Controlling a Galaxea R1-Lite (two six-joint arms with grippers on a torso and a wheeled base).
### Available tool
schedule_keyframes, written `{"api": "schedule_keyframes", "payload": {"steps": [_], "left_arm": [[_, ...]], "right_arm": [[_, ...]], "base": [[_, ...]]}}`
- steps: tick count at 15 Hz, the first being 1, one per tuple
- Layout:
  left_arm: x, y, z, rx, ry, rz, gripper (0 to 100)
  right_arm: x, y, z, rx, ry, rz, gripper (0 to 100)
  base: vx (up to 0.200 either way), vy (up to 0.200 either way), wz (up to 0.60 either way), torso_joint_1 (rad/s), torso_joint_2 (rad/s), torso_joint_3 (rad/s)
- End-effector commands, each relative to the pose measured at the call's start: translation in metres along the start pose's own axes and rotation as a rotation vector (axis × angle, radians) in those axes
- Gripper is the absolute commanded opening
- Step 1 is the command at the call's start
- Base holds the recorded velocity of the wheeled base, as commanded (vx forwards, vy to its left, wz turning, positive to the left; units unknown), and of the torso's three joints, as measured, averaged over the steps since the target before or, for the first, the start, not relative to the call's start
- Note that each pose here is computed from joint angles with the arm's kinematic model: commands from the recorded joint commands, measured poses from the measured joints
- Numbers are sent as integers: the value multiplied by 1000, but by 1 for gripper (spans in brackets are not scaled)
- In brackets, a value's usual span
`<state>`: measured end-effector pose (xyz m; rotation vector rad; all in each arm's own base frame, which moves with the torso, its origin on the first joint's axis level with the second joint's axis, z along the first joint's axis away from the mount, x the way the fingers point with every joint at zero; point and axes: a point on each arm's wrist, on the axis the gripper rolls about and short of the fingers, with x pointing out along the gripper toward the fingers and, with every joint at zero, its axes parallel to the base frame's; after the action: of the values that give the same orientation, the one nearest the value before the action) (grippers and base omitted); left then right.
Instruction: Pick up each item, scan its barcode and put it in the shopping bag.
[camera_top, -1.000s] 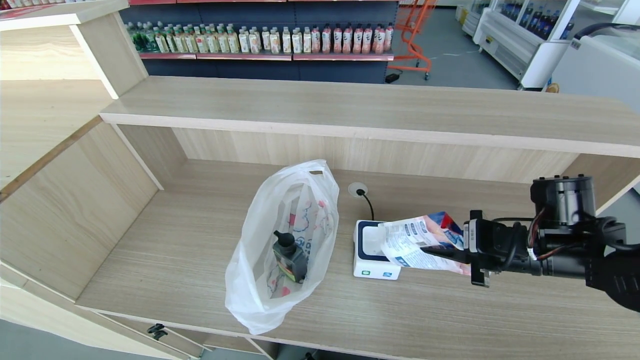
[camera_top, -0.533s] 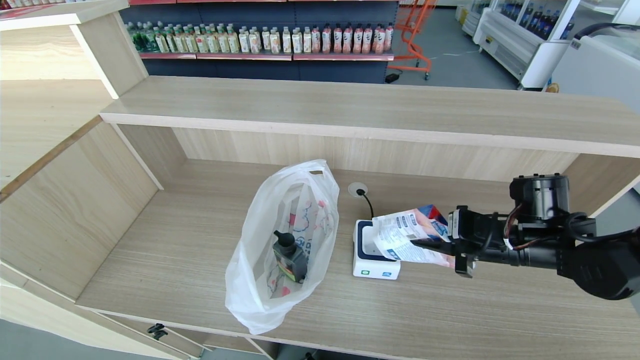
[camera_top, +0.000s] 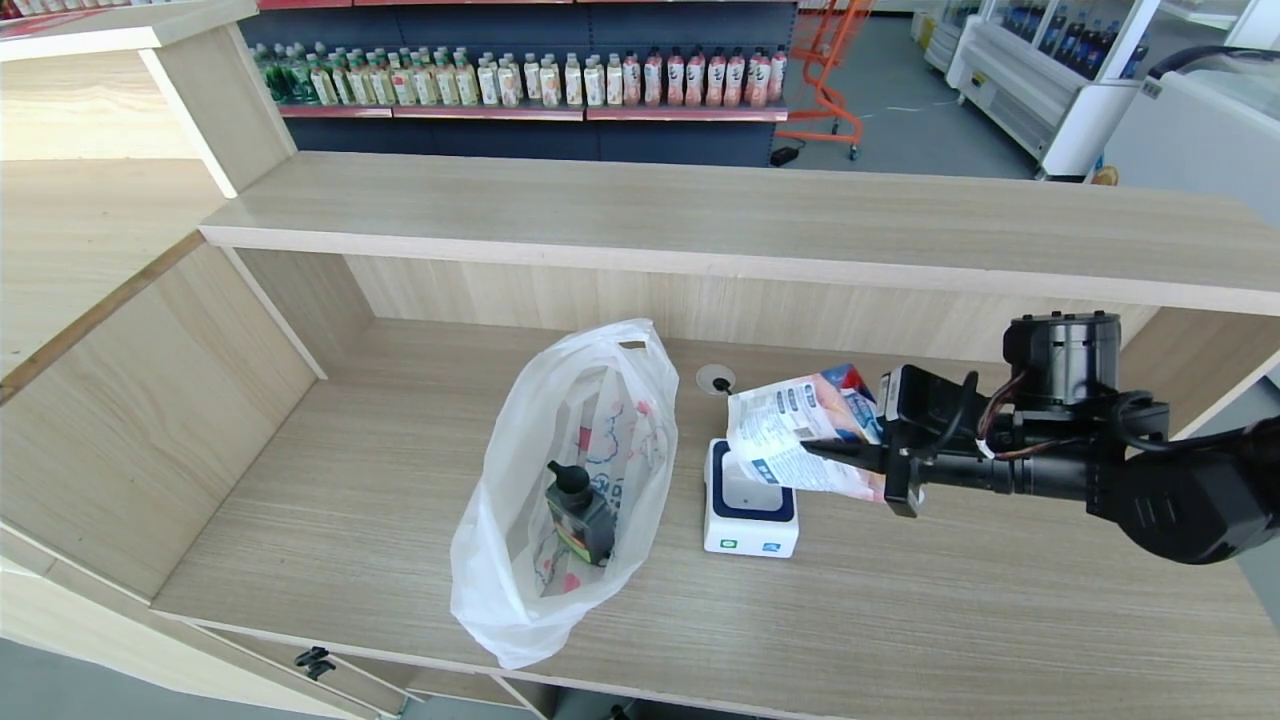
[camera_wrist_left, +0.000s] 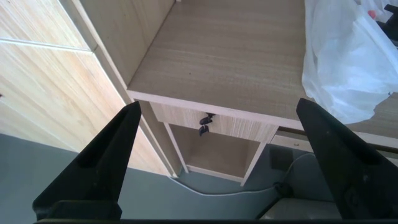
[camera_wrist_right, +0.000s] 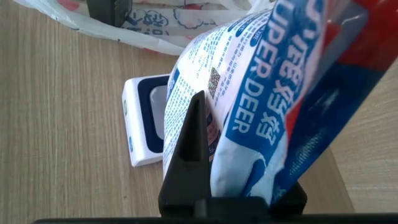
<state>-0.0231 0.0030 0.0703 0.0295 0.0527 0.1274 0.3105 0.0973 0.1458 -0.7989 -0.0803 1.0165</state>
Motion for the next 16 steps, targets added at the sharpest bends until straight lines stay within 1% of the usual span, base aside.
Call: {"api": "schedule_keyframes", "payload": {"steps": [1, 14, 16], "left_arm": [[0, 0, 0, 0, 0, -1, 100], [0, 0, 0, 0, 0, 1, 100], [0, 0, 0, 0, 0, -1, 100]], "right_arm": [[4, 2, -5, 7, 6, 12, 0], [17, 7, -20, 9, 2, 9, 0], [15, 4, -16, 13, -5, 0, 0]], "base": [[0, 0, 0, 0, 0, 0], [0, 0, 0, 0, 0, 0], [0, 0, 0, 0, 0, 0]]}}
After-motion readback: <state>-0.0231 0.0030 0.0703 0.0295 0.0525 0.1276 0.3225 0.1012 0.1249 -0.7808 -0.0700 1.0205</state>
